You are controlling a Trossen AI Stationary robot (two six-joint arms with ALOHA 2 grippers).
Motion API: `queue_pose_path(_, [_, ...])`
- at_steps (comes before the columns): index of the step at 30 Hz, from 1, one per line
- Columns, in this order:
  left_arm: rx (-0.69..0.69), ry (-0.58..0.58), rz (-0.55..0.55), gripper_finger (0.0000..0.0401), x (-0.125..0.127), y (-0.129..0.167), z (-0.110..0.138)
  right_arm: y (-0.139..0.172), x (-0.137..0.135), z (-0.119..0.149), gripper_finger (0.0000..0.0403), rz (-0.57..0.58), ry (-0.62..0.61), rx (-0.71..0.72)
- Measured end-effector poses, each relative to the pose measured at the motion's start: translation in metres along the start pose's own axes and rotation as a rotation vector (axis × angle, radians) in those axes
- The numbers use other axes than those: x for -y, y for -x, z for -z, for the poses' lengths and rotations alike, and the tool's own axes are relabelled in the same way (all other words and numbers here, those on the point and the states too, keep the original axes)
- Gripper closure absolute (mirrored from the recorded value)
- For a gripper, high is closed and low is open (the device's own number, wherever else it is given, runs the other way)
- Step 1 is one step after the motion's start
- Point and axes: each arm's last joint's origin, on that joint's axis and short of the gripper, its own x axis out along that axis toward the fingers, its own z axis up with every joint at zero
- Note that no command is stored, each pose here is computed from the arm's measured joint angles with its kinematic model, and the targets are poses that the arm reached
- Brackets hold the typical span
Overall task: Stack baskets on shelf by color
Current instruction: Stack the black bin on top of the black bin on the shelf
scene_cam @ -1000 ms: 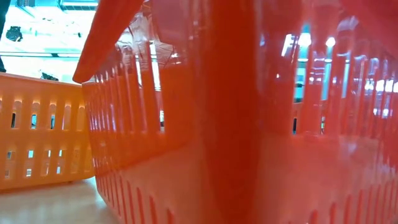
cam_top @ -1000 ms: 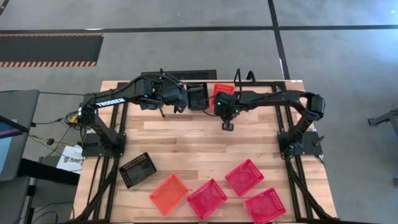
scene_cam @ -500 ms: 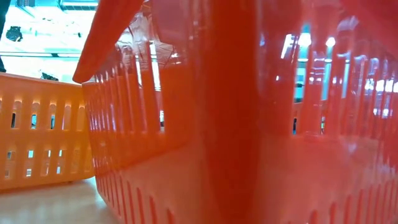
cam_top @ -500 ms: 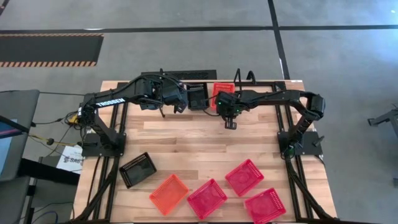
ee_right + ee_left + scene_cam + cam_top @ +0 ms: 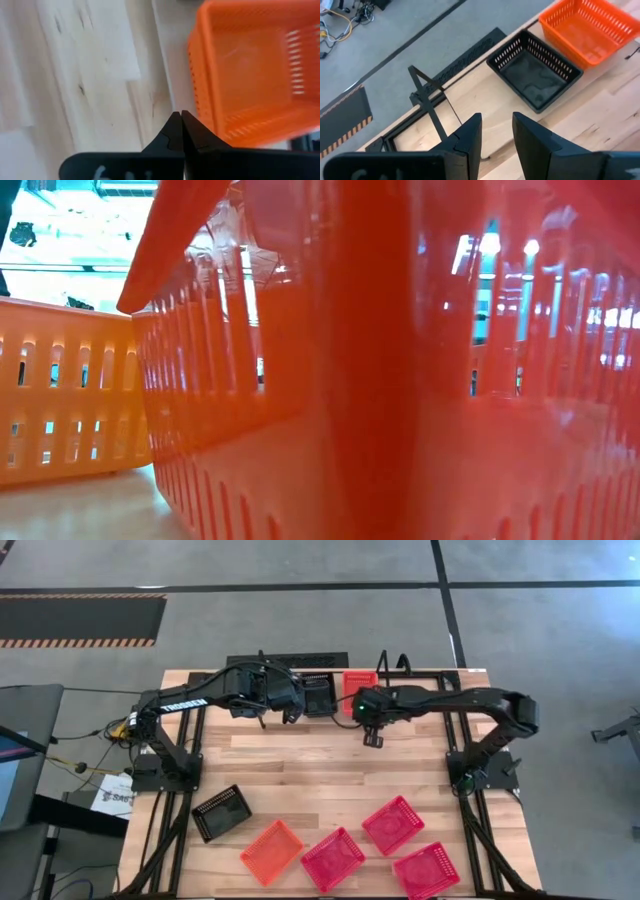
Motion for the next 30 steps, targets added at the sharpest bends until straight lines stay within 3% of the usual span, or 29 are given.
queue_pose_path(5, [-0.021,-0.027,0.002,0.0303,0.006,-0.005,0.001,0.038,-0.005,-0.004,0.0401,-0.029,-0.05,0.189])
queue_pose_path(10, [-0.032,-0.037,-0.005,0.0303,0.004,-0.005,0.002,0.051,-0.001,-0.015,0.0401,-0.296,-0.097,0.385])
queue_pose_path(12, [-0.041,-0.037,-0.011,0.0303,0.002,-0.003,0.002,0.05,-0.001,-0.022,0.0401,-0.421,-0.087,0.454])
queue_pose_path(15, [-0.052,-0.035,-0.022,0.0303,0.0,-0.001,0.003,0.038,-0.004,-0.031,0.0401,-0.521,-0.059,0.49])
queue_pose_path(22, [-0.089,-0.05,-0.014,0.0303,-0.007,0.004,0.006,0.002,-0.021,-0.046,0.0401,-0.569,-0.042,0.391])
queue_pose_path(26, [-0.092,-0.022,0.057,0.0303,-0.017,0.019,0.009,0.021,-0.031,-0.055,0.0401,-0.551,0.023,0.38])
queue_pose_path(30, [-0.063,0.035,0.155,0.0303,-0.033,0.048,0.018,0.057,-0.026,-0.058,0.0401,-0.416,0.065,0.408])
